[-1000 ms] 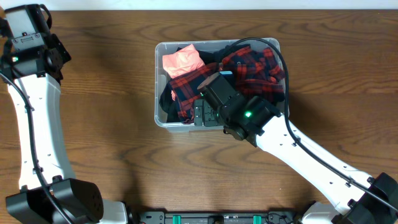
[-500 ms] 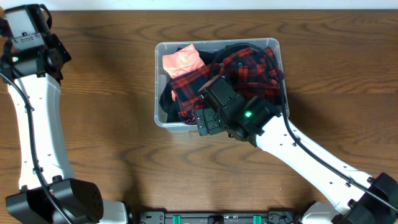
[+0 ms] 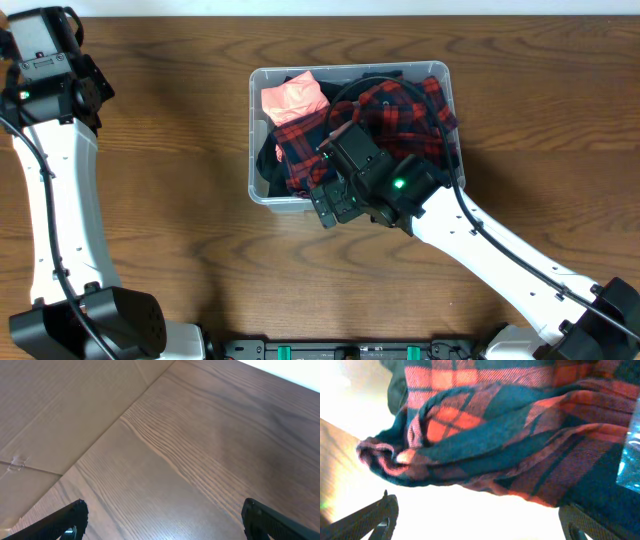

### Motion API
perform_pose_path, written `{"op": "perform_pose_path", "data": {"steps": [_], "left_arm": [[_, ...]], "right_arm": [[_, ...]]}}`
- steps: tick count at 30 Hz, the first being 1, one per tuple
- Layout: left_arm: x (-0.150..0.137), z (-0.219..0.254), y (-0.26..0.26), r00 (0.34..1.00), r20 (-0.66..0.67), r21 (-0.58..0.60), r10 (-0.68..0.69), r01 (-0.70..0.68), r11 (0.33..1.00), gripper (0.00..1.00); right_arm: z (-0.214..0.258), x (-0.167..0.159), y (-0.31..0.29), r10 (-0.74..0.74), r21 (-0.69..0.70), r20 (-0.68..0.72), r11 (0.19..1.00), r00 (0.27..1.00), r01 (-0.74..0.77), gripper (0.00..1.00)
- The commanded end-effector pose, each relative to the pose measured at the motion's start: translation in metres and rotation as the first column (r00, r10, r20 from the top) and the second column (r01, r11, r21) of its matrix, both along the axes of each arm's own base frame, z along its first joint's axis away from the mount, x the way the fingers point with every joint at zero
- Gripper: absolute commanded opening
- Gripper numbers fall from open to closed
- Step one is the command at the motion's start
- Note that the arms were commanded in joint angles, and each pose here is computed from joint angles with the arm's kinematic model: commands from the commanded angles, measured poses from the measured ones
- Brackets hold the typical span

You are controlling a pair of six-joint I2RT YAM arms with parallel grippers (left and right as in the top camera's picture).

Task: Pack container
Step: 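Lower the plaid shirt into the bin and press it down, then open the right gripper and lift it out of the bin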

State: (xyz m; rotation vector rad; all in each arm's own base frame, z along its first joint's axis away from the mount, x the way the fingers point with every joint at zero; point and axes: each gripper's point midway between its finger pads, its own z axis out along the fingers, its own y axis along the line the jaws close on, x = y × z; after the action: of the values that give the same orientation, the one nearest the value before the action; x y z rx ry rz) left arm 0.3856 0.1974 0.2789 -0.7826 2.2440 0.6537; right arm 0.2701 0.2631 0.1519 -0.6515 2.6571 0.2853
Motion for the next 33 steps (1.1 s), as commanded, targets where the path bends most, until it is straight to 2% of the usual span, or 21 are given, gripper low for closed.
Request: {"op": "perform_pose_path", "data": {"steps": [1,14,15,17,20,21,22,33], "left_arm": [[-0.002,0.0,0.003,1.0,-0.008,0.014,0.009,-0.009,1.0,0.98],[-0.002,0.0,0.003,1.0,-0.008,0.014,0.01,-0.01,1.0,0.98],[-0.002,0.0,0.003,1.0,-0.008,0.014,0.009,-0.009,1.0,0.98],[-0.002,0.0,0.003,1.0,-0.008,0.014,0.009,-0.009,1.0,0.98],[-0.002,0.0,0.003,1.0,-0.008,0.014,0.009,-0.009,1.0,0.98],[-0.002,0.0,0.003,1.0,-0.008,0.014,0.009,-0.009,1.0,0.98],[-0.002,0.0,0.003,1.0,-0.008,0.014,0.009,-0.009,1.0,0.98],[-0.002,0.0,0.003,1.0,-0.008,0.014,0.009,-0.009,1.0,0.98]], "right_arm": [[0.012,-0.005,0.006,0.088,0.021,0.022,0.996,0.996,-0.088,0.99],[0.072,-0.004,-0.002,0.074,0.065,0.103,0.995,0.992,-0.081,0.98],[0.072,-0.002,-0.003,0.067,0.06,0.114,0.995,0.991,-0.075,0.91],[0.069,0.004,-0.003,0.058,0.044,0.127,0.997,0.99,-0.064,0.59],[0.062,0.008,0.002,0.061,0.037,0.119,0.997,0.991,-0.066,0.21],[0.058,0.009,0.003,0.061,0.031,0.112,0.997,0.992,-0.065,0.14],[0.053,0.011,0.004,0.062,0.026,0.106,0.998,0.992,-0.065,0.11],[-0.03,0.031,0.025,0.067,-0.081,-0.016,0.994,0.998,-0.069,0.17]]}}
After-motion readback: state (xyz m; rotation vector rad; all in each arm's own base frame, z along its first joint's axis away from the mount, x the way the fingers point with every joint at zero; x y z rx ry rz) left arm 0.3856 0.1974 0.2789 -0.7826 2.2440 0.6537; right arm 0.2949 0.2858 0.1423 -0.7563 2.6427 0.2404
